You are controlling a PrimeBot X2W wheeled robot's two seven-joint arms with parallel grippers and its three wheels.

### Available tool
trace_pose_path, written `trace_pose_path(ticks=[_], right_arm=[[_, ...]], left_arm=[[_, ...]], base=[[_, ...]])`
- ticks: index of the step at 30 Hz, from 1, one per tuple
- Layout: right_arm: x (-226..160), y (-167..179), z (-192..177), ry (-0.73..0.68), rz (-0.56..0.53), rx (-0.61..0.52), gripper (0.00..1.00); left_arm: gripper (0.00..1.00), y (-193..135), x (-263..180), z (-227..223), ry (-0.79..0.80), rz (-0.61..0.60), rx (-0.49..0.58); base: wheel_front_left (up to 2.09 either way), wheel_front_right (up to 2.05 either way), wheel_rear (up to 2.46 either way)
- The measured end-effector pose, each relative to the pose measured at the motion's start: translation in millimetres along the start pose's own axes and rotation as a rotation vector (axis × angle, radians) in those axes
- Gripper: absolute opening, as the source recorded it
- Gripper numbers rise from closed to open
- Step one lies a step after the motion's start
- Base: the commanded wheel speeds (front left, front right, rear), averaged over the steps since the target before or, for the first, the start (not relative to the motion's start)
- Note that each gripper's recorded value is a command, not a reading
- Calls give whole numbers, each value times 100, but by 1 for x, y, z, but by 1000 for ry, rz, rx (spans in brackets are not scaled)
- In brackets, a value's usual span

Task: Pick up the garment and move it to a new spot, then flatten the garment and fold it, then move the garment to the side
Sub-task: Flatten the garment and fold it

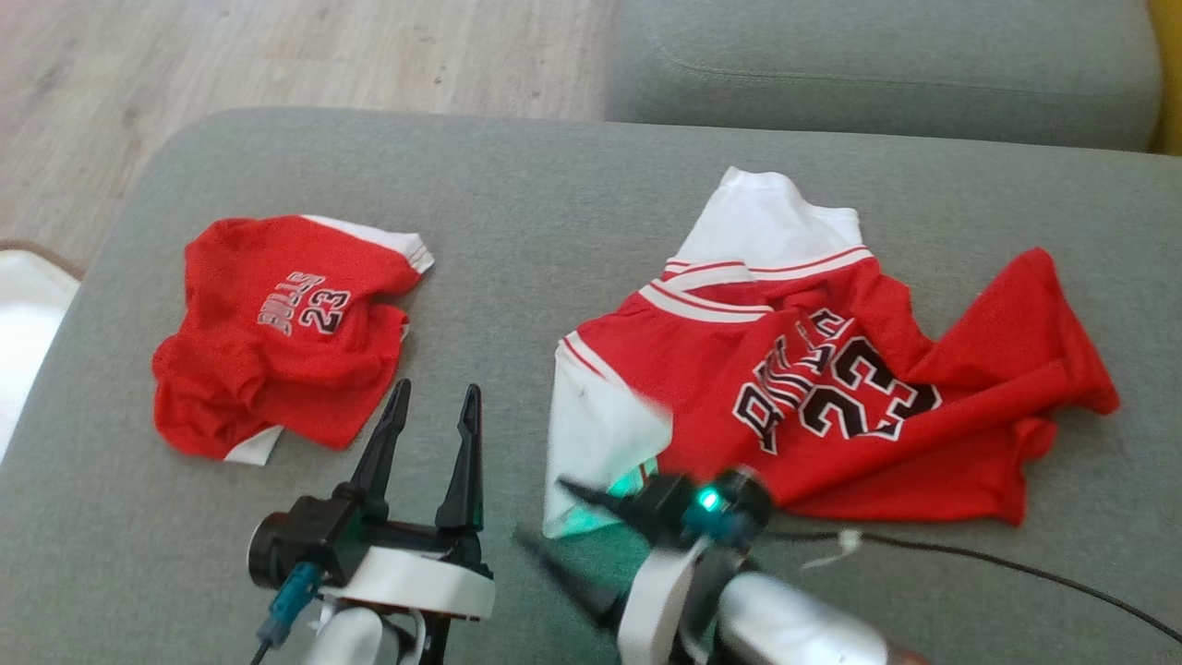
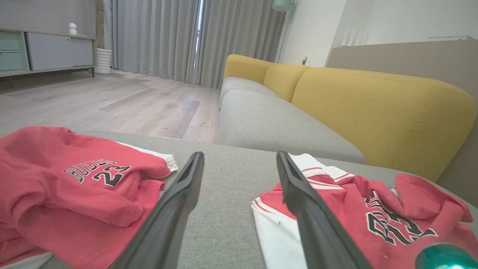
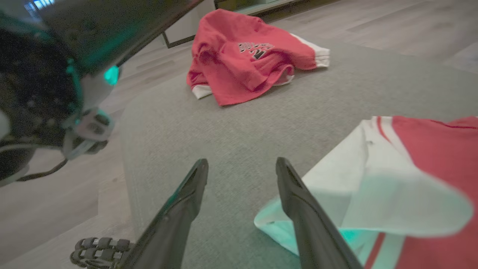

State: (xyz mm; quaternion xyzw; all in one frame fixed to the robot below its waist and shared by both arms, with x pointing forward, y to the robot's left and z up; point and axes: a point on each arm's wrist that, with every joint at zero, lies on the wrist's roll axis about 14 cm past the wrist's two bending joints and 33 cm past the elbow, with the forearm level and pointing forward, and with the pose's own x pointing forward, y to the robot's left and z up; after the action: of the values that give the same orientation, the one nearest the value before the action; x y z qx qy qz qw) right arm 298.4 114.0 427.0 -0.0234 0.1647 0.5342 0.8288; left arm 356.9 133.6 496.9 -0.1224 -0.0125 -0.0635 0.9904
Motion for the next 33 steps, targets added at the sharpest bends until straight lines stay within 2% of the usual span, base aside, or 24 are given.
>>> trace_pose_path(ticks=[5, 9, 12, 15, 16, 20, 23, 27, 30, 33], right_arm=[[-7, 22, -20, 63, 62, -37, 100], [-15, -5, -8, 3, -15, -17, 100], [-27, -39, 4, -63, -126, 21, 100], [-49, -86, 19, -143, -287, 74, 100], [-49, -86, 19, -143, -287, 74, 100], [-99, -153, 36, -264, -538, 127, 100], [-147, -185, 35, -344, -725, 155, 100], [-197, -189, -8, -323, -918, 211, 100], [-209, -177, -32, -294, -969, 256, 100], [-212, -179, -28, -322, -985, 263, 100]], left_arm=[[100, -9, 4, -1, 1, -28, -2], [100, -16, 7, 0, -2, -54, -3], [100, -22, 11, 1, -5, -72, -5], [100, -26, 16, 3, -12, -87, -8], [100, -26, 16, 3, -12, -87, -8], [100, -36, 21, 1, -8, -118, -13], [100, -42, 24, -2, 0, -135, -16], [100, -46, 26, -5, 8, -149, -18], [100, -48, 27, -9, 21, -156, -20], [100, -48, 28, -18, 47, -163, -13]], base=[[0, 0, 0], [0, 0, 0], [0, 0, 0], [0, 0, 0], [0, 0, 0], [0, 0, 0], [0, 0, 0], [0, 0, 0], [0, 0, 0], [0, 0, 0]])
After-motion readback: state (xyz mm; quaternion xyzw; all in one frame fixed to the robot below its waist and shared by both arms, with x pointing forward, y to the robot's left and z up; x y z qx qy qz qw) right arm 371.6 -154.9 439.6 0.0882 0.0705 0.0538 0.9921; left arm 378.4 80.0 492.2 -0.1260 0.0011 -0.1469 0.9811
